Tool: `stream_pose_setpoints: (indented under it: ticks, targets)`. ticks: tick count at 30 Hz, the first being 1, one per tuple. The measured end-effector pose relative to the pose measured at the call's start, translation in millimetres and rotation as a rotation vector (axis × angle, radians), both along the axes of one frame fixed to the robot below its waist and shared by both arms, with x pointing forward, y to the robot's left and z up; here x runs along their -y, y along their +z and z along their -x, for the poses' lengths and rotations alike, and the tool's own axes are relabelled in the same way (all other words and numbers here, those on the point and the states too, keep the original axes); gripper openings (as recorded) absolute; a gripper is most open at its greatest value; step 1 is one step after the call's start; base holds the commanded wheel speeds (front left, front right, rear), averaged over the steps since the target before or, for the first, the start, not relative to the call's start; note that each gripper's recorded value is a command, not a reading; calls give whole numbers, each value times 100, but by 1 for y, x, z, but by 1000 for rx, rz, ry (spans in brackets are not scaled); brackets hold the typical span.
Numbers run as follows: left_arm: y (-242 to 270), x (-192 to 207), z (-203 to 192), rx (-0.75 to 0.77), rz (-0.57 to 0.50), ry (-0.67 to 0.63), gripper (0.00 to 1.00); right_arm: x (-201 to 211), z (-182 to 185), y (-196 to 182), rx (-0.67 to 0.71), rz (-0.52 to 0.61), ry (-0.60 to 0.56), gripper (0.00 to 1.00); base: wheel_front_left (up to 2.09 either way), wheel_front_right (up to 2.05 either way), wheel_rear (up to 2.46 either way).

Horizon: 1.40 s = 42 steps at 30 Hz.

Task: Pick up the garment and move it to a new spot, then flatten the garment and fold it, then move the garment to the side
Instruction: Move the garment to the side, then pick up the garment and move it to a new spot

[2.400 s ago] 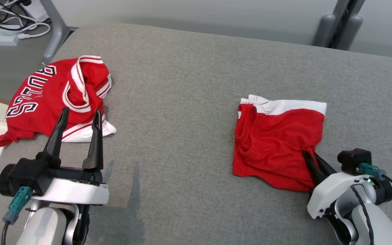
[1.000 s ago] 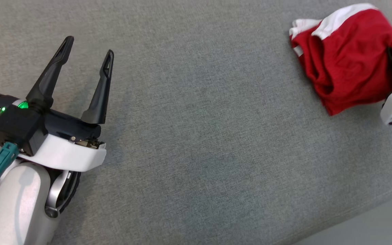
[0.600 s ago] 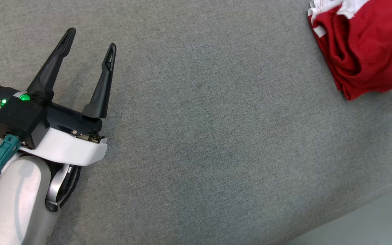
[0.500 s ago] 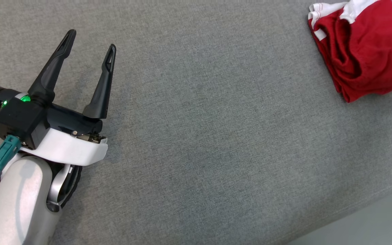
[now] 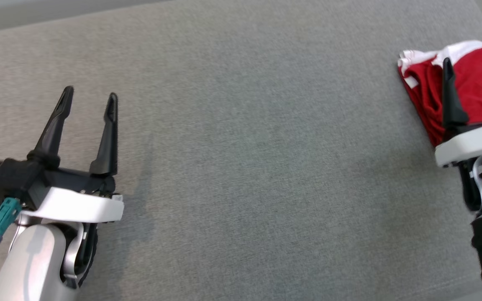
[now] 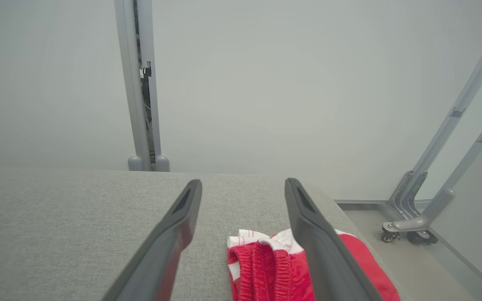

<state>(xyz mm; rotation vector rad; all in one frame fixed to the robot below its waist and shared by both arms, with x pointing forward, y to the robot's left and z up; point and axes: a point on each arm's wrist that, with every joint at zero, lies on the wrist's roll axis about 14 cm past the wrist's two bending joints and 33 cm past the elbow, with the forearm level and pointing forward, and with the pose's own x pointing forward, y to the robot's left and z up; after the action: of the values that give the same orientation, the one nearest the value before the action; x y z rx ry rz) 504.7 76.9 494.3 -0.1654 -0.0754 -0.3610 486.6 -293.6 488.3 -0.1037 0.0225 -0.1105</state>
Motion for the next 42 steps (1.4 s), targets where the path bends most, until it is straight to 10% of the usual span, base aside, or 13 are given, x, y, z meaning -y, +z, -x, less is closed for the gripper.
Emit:
stream_pose_setpoints:
  ticks: [18,42]
  targets:
    - [31,-119,83,21,-58,348,100,-117,45,40,82,-149,204,100,0,0,0]
    - [36,-118,144,-12,-51,340,100,-108,119,45,49,-180,167,100,0,0,0]
